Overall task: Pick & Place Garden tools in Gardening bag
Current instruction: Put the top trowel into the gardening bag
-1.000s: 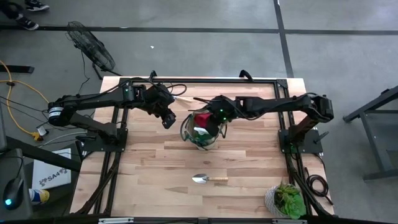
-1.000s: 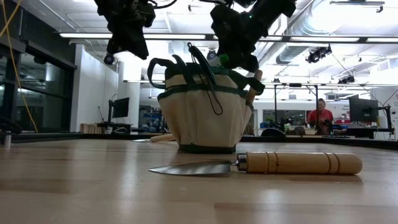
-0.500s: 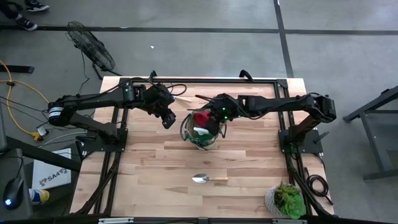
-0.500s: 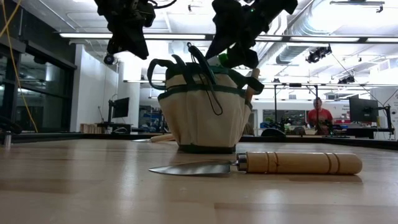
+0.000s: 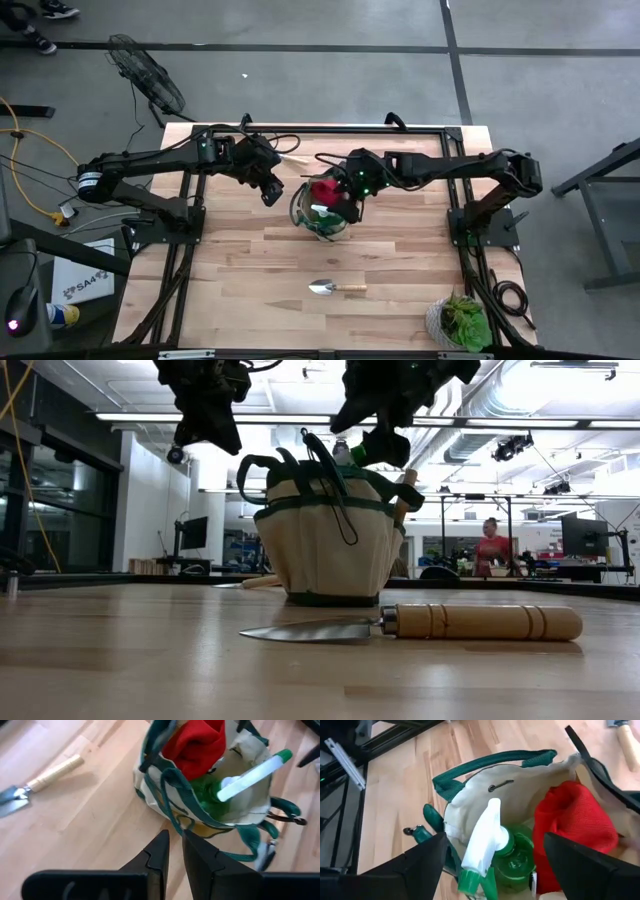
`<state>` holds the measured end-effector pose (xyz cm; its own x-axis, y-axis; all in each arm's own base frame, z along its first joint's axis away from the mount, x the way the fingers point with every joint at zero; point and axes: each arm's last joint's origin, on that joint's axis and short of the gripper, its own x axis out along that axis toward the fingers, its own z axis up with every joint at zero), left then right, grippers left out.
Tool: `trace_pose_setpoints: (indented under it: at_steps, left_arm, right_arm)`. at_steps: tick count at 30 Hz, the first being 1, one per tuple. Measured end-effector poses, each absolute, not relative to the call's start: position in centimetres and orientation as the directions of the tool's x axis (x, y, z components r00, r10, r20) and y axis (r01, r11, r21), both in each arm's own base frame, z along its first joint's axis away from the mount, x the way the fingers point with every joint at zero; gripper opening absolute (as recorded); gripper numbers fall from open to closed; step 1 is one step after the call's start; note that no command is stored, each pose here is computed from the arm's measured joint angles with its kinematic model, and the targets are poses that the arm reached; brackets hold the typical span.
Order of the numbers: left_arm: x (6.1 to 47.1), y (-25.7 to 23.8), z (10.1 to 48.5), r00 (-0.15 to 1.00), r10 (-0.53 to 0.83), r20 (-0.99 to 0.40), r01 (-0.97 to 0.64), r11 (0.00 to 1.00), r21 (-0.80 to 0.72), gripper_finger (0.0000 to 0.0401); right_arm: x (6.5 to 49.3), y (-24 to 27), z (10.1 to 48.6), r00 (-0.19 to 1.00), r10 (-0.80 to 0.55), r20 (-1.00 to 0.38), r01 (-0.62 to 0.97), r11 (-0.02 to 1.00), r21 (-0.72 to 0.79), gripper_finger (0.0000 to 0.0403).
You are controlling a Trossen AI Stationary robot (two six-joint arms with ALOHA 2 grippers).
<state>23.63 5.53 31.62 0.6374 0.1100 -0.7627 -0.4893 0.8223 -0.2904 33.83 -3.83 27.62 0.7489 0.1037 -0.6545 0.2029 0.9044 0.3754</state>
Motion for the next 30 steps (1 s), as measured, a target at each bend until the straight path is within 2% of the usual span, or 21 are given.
trace_pose_setpoints:
  at_steps: [5, 8, 16, 19, 24, 30]
  left_arm:
    - [23.6, 5.7, 31.6, 0.622, 0.177, -0.763, -0.514, 0.827, -0.227, 0.0057]
    - [23.5, 5.9, 31.6, 0.603, 0.233, -0.763, -0.545, 0.819, -0.180, 0.0077]
    - [24.0, 6.8, 30.8, 0.504, 0.404, -0.764, -0.569, 0.820, 0.058, 0.0202]
    - [24.7, 8.2, 29.7, 0.472, 0.395, -0.788, -0.531, 0.841, 0.104, 0.0232]
    - [26.4, 11.5, 26.7, 0.420, 0.325, -0.847, -0.413, 0.900, 0.141, 0.0231]
    - [27.4, 15.9, 24.1, 0.469, 0.265, -0.843, -0.240, 0.956, 0.167, 0.0211]
  right_arm:
    - [33.0, -4.5, 28.5, 0.759, 0.124, -0.639, 0.170, 0.910, 0.379, 0.0322]
    - [32.1, -5.0, 29.3, 0.762, 0.111, -0.637, 0.166, 0.918, 0.359, 0.0322]
    - [28.7, -5.7, 32.0, 0.768, 0.045, -0.639, 0.176, 0.944, 0.278, 0.0322]
    - [27.5, -5.9, 32.8, 0.759, -0.032, -0.650, 0.232, 0.946, 0.224, 0.0322]
    - [25.8, -6.4, 33.6, 0.738, -0.135, -0.661, 0.320, 0.933, 0.167, 0.0322]
    - [24.6, -6.3, 33.8, 0.697, -0.184, -0.693, 0.414, 0.892, 0.179, 0.0321]
